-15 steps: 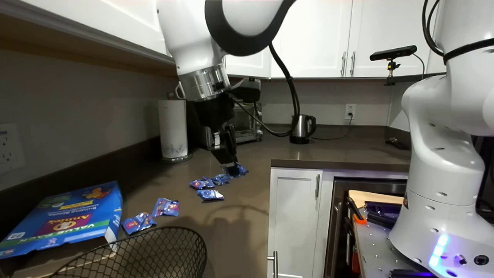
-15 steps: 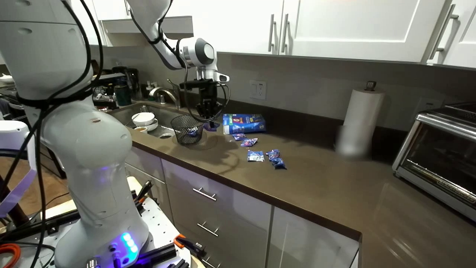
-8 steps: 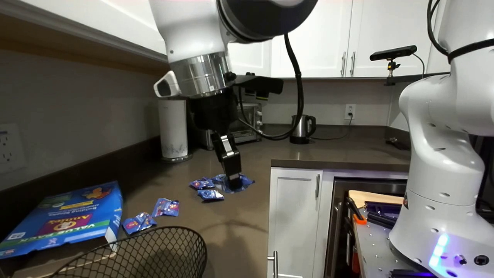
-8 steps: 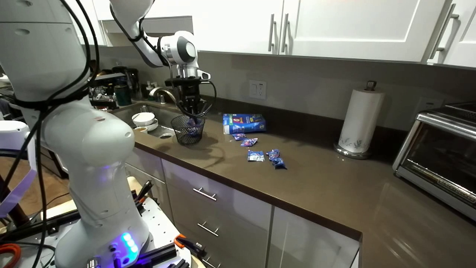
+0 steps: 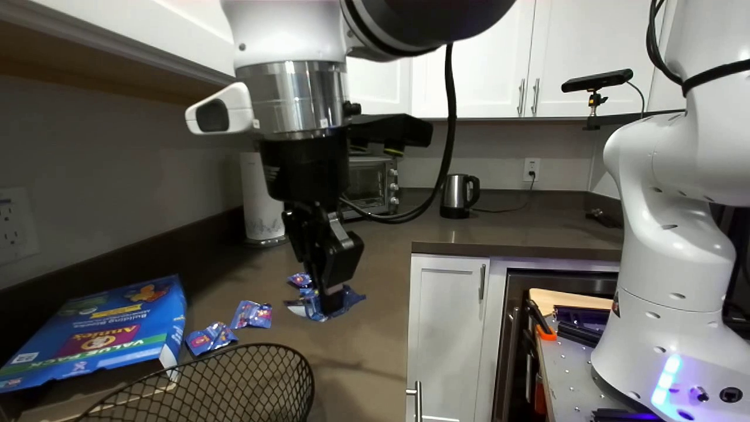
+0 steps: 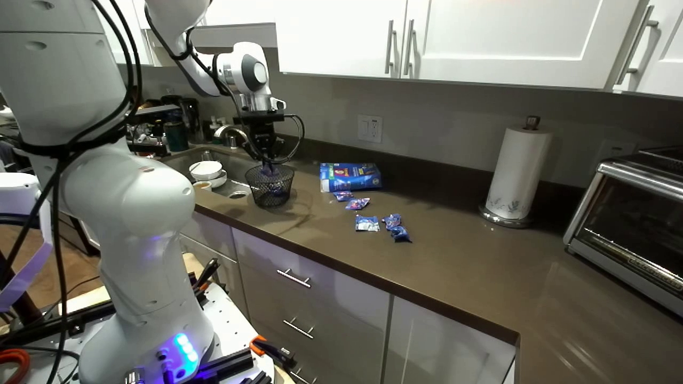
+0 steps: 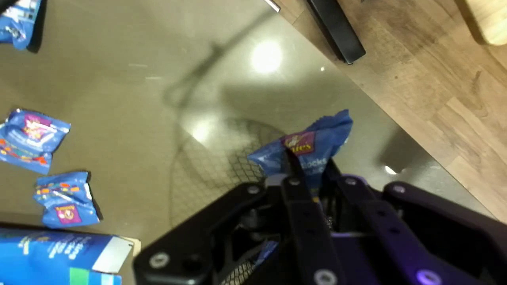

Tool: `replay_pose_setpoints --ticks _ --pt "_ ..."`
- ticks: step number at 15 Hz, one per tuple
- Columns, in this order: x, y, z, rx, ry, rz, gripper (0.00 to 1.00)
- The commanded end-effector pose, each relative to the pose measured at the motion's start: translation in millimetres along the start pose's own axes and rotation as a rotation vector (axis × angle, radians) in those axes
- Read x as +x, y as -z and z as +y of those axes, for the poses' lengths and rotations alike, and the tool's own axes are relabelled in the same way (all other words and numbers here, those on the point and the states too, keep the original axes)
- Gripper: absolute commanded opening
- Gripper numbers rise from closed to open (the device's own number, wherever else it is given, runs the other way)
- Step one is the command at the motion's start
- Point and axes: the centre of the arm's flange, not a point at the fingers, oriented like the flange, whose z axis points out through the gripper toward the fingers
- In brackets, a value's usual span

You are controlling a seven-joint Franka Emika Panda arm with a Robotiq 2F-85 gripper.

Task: Place one blue sachet inside the black basket on the left

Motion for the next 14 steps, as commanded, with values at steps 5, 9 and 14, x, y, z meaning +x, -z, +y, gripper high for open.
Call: replay_pose_setpoints --ticks 5,9,14 --pt "23.1 -1.6 -0.3 0.161 0.143 0.24 0.04" --pt "25.7 -1.3 0.6 0.182 0.118 0.252 0.13" --pt "28.4 -1.8 5.7 0.19 0.118 0.259 0.13"
